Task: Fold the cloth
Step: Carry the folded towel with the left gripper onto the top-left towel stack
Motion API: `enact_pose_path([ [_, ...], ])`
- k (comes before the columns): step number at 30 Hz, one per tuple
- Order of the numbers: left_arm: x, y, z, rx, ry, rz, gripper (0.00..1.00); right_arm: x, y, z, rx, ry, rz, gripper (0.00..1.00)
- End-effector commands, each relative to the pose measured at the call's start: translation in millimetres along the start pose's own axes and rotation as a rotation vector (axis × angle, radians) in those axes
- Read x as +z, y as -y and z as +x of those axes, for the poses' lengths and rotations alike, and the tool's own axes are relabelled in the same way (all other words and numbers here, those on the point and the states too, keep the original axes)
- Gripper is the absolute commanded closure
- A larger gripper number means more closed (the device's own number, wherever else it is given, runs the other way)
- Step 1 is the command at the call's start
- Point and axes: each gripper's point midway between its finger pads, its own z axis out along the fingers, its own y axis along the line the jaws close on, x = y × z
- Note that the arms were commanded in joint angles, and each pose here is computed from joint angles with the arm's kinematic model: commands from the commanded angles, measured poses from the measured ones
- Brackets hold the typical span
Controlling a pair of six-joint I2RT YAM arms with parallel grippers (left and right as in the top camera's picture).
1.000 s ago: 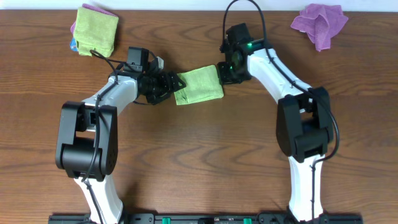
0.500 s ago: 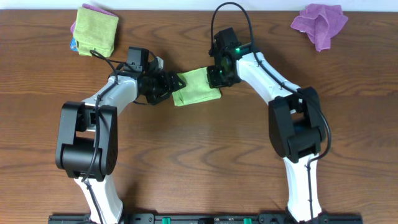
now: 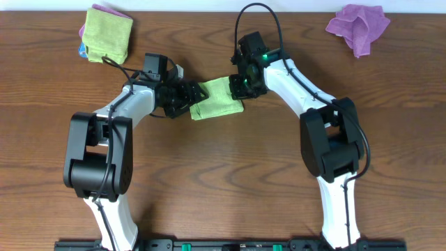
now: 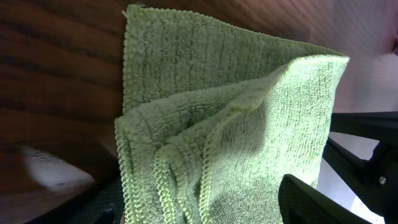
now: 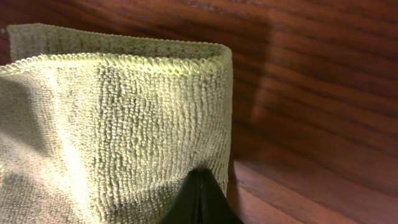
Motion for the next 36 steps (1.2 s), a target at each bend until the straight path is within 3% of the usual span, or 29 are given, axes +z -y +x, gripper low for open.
enact_pose_path([
  [1, 9, -7, 5, -0.003, -0.006, -0.039, 0.20, 8, -13, 6, -0.003, -0.024, -0.037, 0.98],
  [5, 13, -4, 8, 0.000, -0.008, -0.049, 0.21, 9, -16, 7, -0.009, -0.027, -0.041, 0.98],
  [8, 14, -5, 8, -0.007, -0.003, -0.061, 0.33, 8, -16, 8, -0.009, -0.028, -0.041, 0.98],
  [11, 14, -6, 7, -0.008, -0.001, -0.064, 0.64, 8, -16, 9, -0.008, -0.034, -0.040, 0.98],
  [15, 13, -5, 6, -0.005, 0.004, -0.061, 0.94, 8, -16, 11, -0.007, -0.042, -0.037, 0.99],
  [21, 4, 4, -16, -0.002, 0.059, -0.004, 0.94, -3, -8, 11, -0.016, -0.054, -0.017, 0.99],
  [25, -29, 22, -64, 0.010, 0.167, 0.064, 0.94, -34, 7, -3, -0.002, -0.030, 0.025, 0.99],
  [32, -163, 60, -186, 0.064, 0.529, 0.160, 0.94, -89, 23, -30, 0.014, 0.046, 0.032, 0.99],
  [36, -235, 30, -230, -0.092, 0.717, 0.159, 0.94, -96, 23, -33, 0.006, 0.054, 0.039, 0.99],
])
